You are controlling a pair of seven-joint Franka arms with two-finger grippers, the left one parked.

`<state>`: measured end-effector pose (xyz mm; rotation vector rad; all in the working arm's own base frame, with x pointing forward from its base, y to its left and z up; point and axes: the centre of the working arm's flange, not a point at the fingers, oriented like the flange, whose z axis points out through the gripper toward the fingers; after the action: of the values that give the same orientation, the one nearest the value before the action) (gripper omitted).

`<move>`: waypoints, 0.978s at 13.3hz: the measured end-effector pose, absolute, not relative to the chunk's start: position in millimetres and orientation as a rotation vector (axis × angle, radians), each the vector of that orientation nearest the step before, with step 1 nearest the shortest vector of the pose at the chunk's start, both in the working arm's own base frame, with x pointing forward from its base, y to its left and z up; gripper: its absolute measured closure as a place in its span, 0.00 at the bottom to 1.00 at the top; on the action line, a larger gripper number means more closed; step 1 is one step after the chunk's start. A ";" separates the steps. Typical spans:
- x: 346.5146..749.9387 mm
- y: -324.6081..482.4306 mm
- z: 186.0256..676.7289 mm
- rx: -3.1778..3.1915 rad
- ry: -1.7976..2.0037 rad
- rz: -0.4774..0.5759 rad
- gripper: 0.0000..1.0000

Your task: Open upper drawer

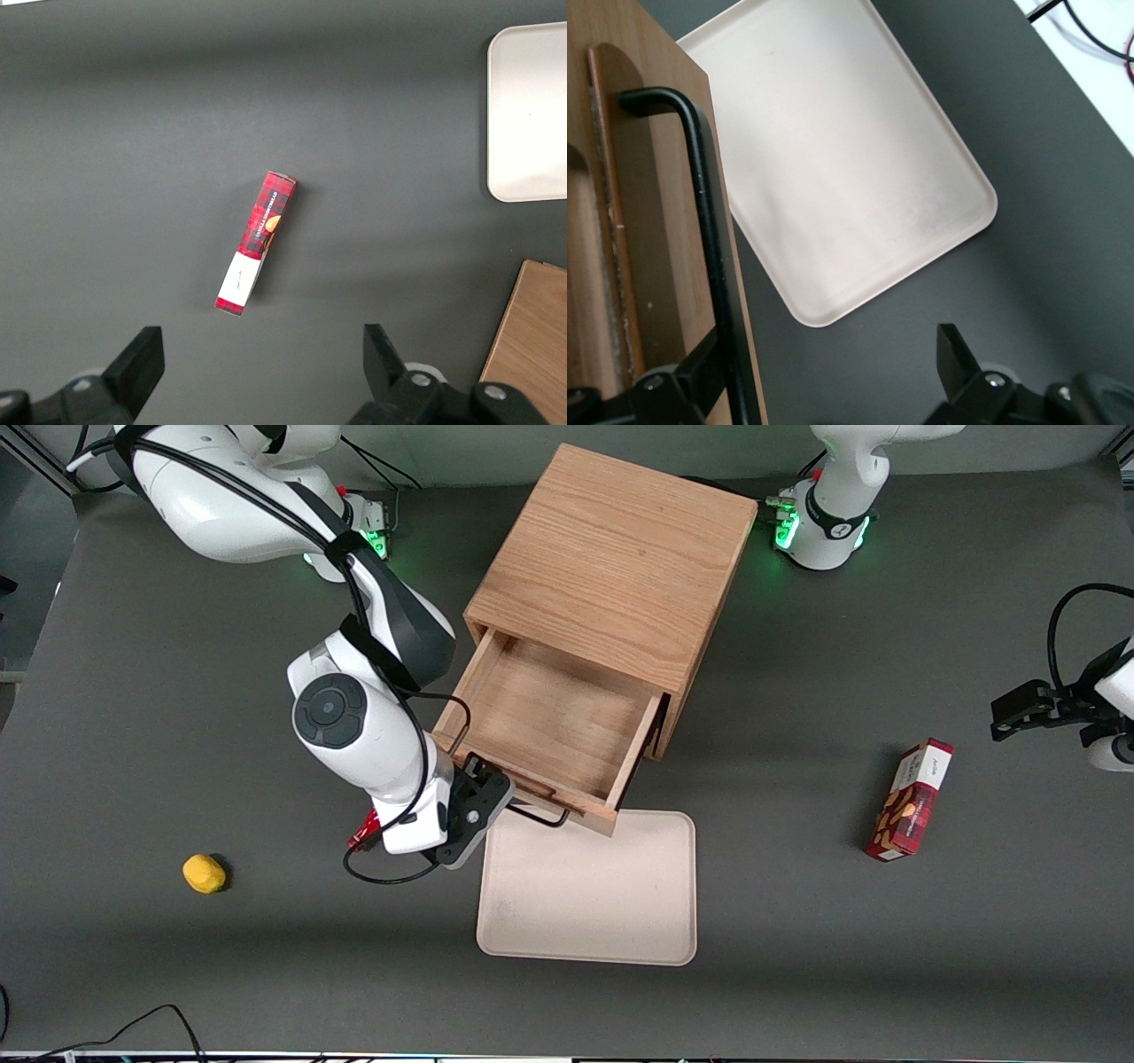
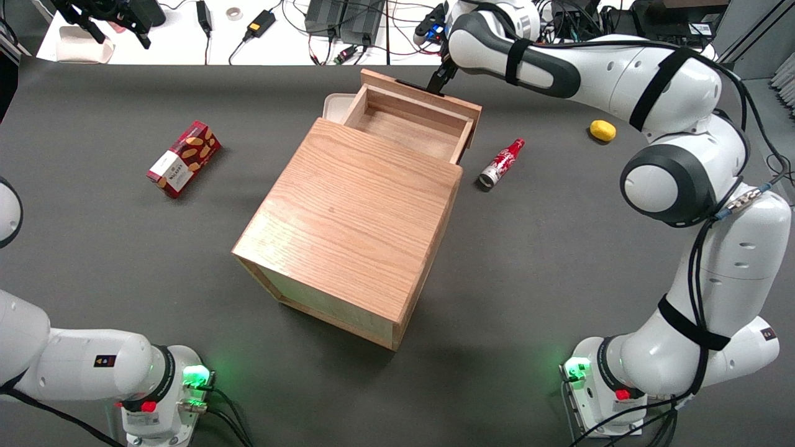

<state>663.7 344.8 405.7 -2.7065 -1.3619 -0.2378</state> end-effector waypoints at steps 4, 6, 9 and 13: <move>667.9 345.0 417.4 -2.677 -1.177 -0.246 0.00; 667.7 343.8 450.1 -2.638 -1.008 -0.256 0.00; 655.9 324.1 518.7 -2.634 -0.872 -0.203 0.00; 626.4 229.3 622.0 -2.814 -0.753 -0.173 0.00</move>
<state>626.4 229.3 622.0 -2.8140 -0.7528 -0.1733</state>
